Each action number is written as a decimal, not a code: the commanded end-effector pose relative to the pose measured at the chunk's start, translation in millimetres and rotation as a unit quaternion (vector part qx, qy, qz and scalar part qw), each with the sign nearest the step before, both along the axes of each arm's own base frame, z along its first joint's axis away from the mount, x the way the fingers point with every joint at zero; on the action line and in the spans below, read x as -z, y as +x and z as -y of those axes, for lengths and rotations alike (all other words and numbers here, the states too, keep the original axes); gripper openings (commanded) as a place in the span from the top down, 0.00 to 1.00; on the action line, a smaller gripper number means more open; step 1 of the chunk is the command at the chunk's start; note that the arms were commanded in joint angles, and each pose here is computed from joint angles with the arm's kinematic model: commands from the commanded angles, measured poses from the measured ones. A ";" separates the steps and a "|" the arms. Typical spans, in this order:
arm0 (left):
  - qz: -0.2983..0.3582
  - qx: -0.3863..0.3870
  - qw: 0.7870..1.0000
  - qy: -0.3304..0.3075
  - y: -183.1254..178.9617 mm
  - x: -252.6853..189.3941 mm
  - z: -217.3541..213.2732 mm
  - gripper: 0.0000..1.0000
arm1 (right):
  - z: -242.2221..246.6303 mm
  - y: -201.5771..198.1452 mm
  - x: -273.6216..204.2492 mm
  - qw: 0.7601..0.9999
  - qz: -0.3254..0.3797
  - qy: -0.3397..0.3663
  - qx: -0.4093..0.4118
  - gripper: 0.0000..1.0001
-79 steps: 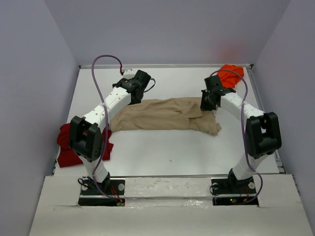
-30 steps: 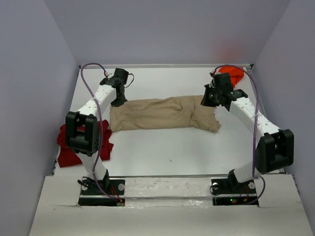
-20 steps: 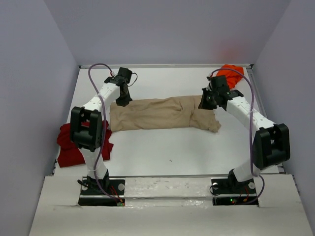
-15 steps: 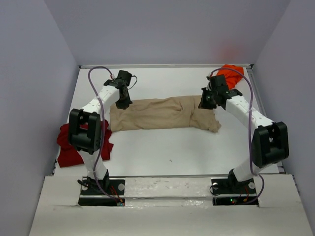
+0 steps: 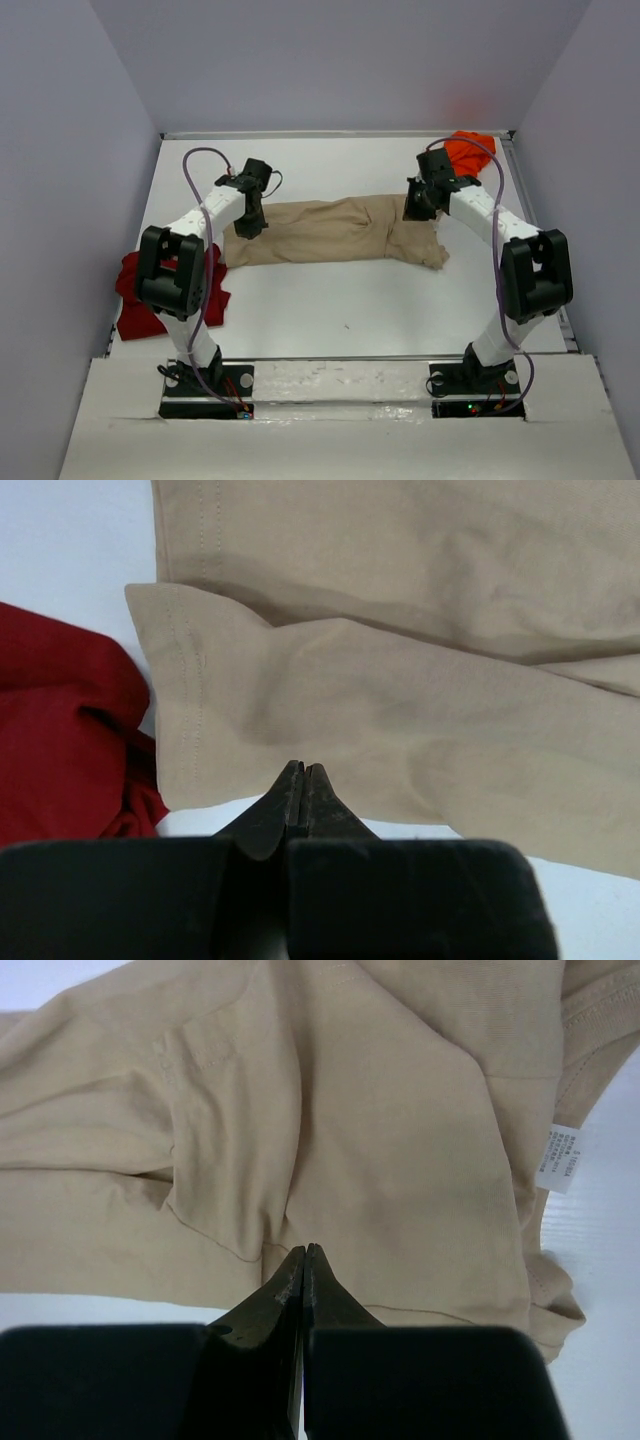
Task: Fold and stack the t-shirts
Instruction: Rotate the tshirt 90 degrees
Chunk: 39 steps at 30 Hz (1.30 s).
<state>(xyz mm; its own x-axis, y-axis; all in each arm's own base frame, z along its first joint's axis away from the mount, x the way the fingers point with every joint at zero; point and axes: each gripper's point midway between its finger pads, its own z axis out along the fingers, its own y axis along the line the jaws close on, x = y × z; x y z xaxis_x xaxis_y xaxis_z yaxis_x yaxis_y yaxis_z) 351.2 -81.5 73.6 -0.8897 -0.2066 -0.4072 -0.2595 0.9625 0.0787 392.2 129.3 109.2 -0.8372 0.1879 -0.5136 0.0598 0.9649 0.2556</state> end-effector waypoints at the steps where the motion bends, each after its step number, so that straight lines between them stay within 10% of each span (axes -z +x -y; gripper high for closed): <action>1: -0.006 0.004 1.000 0.004 6.8 9.1 2.1 1.00 | -1.6 15.6 -4.0 1.000 0.008 -0.006 0.013 1.00; 23: -0.076 0.014 0.997 -0.002 28.7 55.6 9.9 1.00 | 22.4 -8.4 62.6 0.994 -0.067 -0.060 0.067 1.00; 39: -0.102 0.019 0.991 -0.084 -19.8 68.8 28.0 1.00 | 10.8 24.9 90.9 0.991 -0.109 -0.081 0.019 1.00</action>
<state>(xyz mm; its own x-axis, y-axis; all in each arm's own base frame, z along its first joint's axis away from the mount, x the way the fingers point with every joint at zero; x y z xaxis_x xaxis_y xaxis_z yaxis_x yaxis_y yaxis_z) 370.5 -95.9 20.0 -0.9312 -0.2068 -0.3003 -0.2299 0.9723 0.0433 404.7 113.2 26.5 -0.9101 0.1995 -0.3631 0.1780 0.9797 0.0921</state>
